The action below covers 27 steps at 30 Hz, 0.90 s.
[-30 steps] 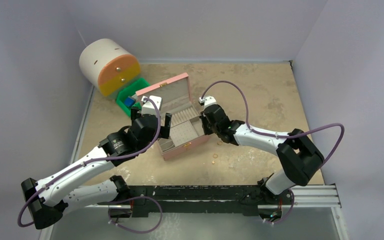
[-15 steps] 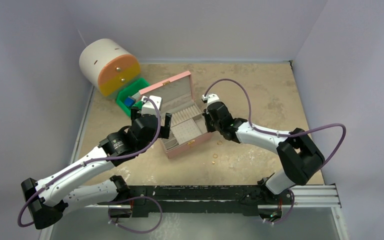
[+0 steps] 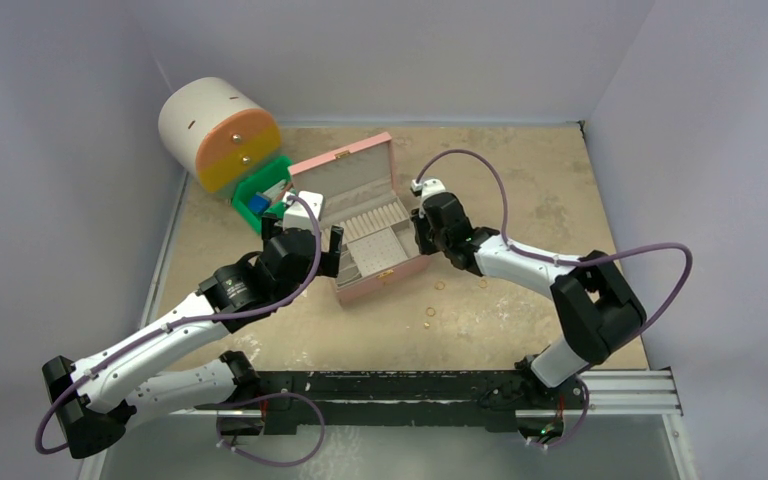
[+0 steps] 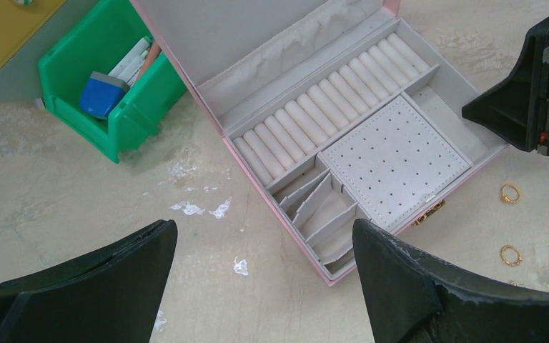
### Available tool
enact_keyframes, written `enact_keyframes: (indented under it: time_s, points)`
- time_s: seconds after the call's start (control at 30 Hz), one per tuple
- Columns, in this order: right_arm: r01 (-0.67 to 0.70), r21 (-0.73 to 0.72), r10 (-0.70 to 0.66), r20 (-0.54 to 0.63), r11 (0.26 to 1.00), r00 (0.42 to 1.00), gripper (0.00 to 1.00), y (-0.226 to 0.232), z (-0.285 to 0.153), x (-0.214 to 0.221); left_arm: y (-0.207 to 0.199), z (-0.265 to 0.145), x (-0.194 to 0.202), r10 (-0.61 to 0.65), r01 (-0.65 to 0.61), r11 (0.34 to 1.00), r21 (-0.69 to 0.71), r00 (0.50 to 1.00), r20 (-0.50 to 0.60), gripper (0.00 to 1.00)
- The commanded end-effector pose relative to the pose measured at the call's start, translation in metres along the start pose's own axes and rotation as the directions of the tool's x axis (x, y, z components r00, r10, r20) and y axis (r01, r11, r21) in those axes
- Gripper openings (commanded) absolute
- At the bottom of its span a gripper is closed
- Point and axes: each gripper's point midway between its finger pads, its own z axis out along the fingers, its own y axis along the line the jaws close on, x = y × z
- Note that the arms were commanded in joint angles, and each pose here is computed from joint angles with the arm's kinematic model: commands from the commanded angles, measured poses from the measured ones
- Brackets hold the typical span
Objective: Organize the mixed jewelry
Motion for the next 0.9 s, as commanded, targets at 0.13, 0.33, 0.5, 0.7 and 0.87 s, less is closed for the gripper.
enact_keyframes:
  time_s: [0.13,0.33,0.5,0.7,0.87]
  points:
    - [-0.02,-0.023,0.023,0.128,1.0,0.991,0.35,0.003,-0.035,-0.052,-0.001,-0.006,-0.022,-0.032,0.032,0.999,0.008,0.998,0.052,0.93]
    - [-0.065,0.016,0.061,0.186,0.998,0.981,0.41,-0.011,-0.07,-0.057,-0.001,-0.006,-0.022,-0.033,0.032,0.999,0.008,0.998,0.052,0.93]
    - [-0.11,0.119,0.087,0.182,0.987,0.979,0.42,-0.036,-0.092,-0.043,-0.001,-0.006,-0.022,-0.034,0.033,0.999,0.012,0.998,0.052,0.93]
    - [-0.175,0.225,0.149,0.129,0.958,0.98,0.42,-0.063,-0.093,-0.01,-0.002,-0.006,-0.022,-0.032,0.031,0.999,0.014,0.998,0.05,0.93]
    - [-0.239,0.251,0.226,0.079,0.938,0.971,0.4,-0.078,-0.08,0.016,-0.003,-0.005,-0.021,-0.028,0.027,1.0,0.012,0.999,0.046,0.93]
